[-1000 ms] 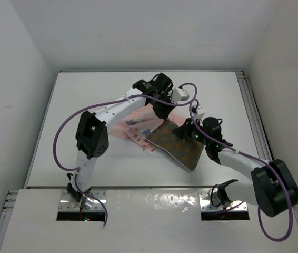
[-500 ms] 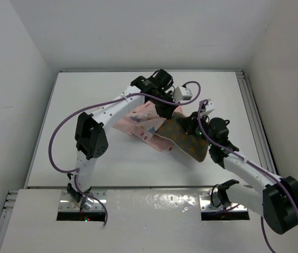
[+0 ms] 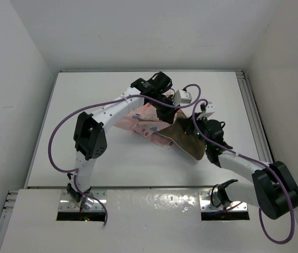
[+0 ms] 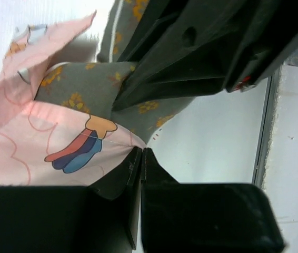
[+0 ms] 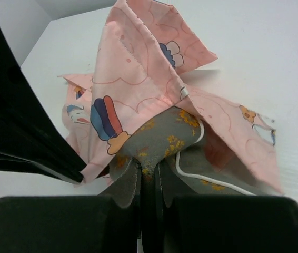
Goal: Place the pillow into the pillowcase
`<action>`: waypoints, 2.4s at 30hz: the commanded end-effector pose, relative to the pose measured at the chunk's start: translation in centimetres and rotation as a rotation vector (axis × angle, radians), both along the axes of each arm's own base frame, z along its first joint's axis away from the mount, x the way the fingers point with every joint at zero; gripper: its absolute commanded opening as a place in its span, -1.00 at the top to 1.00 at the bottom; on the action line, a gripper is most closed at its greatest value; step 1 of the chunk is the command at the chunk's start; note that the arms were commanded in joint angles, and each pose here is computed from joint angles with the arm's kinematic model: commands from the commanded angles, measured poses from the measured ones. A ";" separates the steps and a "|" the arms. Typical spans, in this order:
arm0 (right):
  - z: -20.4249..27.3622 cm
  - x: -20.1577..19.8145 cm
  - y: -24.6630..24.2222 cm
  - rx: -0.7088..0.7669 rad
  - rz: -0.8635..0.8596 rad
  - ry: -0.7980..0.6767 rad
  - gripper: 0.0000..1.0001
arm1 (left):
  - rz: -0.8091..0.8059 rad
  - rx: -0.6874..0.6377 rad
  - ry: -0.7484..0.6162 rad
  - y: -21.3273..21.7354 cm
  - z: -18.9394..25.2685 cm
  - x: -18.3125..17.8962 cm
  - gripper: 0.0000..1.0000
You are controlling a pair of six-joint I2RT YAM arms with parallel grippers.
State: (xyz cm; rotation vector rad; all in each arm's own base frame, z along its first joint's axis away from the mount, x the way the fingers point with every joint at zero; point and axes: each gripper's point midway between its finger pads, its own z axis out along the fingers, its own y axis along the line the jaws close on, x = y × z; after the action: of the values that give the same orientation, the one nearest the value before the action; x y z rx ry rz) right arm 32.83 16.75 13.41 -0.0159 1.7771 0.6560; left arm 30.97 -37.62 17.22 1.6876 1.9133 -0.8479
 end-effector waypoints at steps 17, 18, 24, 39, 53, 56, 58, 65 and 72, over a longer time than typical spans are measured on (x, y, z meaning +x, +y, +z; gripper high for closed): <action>-1.6 1.1 -1.5 0.134 -0.182 0.111 1.00 | 0.170 0.004 -0.125 0.4 -0.5 4.4 0.15; -1.7 1.2 -1.5 0.137 -0.188 0.114 1.00 | 0.179 0.015 -0.129 0.7 -0.5 4.5 0.07; -2.8 1.4 -1.4 0.146 -0.198 0.149 1.00 | 0.185 0.031 -0.146 1.4 1.4 4.2 -0.31; -3.4 1.9 -0.2 0.075 -0.127 0.194 1.00 | 0.077 0.261 -0.224 7.2 1.6 -0.9 0.38; -2.7 1.2 0.1 0.013 -0.070 0.158 1.00 | 0.525 0.134 -0.211 8.0 0.0 6.6 0.00; -2.7 0.9 0.0 -0.026 -0.060 0.161 0.54 | 0.538 0.130 -0.203 7.7 -0.6 7.7 -0.07; -2.5 0.7 0.0 -0.062 -0.037 0.156 -0.10 | 0.517 0.133 -0.177 7.0 -1.6 7.5 -0.08; -1.1 0.9 -1.1 -0.175 -0.039 0.096 -0.86 | 0.435 0.126 -0.148 4.2 -3.4 6.7 -0.11; -3.2 0.1 0.0 -0.302 0.083 0.151 -0.97 | 0.422 0.151 -0.144 3.3 -5.3 6.2 -0.08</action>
State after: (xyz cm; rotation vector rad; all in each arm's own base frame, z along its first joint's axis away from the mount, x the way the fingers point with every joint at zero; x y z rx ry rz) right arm 32.71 15.85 10.00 -0.1366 2.0073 0.4643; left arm 36.13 -32.72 9.96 1.3424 2.2447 -0.3919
